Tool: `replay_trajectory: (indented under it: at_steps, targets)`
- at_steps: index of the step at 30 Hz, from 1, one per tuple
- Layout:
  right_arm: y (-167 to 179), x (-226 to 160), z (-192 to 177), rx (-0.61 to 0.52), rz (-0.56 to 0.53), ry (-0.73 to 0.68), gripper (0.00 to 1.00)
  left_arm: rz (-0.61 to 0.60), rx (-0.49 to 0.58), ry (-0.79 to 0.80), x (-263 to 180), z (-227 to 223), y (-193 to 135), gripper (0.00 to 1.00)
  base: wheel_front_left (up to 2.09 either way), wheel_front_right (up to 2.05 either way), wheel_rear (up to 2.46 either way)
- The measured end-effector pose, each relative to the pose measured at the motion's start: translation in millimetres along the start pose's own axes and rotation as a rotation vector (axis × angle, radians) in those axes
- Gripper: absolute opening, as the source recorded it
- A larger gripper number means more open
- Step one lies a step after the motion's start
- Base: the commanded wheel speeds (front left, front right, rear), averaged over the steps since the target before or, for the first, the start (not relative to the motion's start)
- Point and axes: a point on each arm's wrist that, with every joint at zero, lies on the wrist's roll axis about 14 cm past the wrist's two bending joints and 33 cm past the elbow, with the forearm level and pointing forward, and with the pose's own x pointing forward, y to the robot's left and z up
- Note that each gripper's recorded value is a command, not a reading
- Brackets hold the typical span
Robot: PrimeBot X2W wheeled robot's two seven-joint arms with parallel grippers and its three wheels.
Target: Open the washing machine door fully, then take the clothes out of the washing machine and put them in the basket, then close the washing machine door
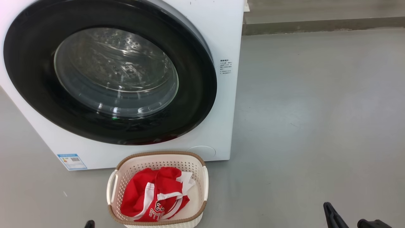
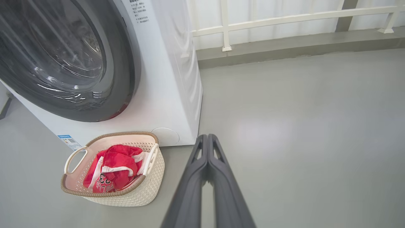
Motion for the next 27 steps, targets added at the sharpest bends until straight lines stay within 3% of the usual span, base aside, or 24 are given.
replay_trajectory:
  at_steps: [27]
  targets:
    - [-7.3, 5.1, -0.2, 0.255, -0.056, 0.02, 0.0, 0.05, -0.27, 0.038, 6.4, -6.8, 1.4, 0.0, 0.0, 0.0, 0.0]
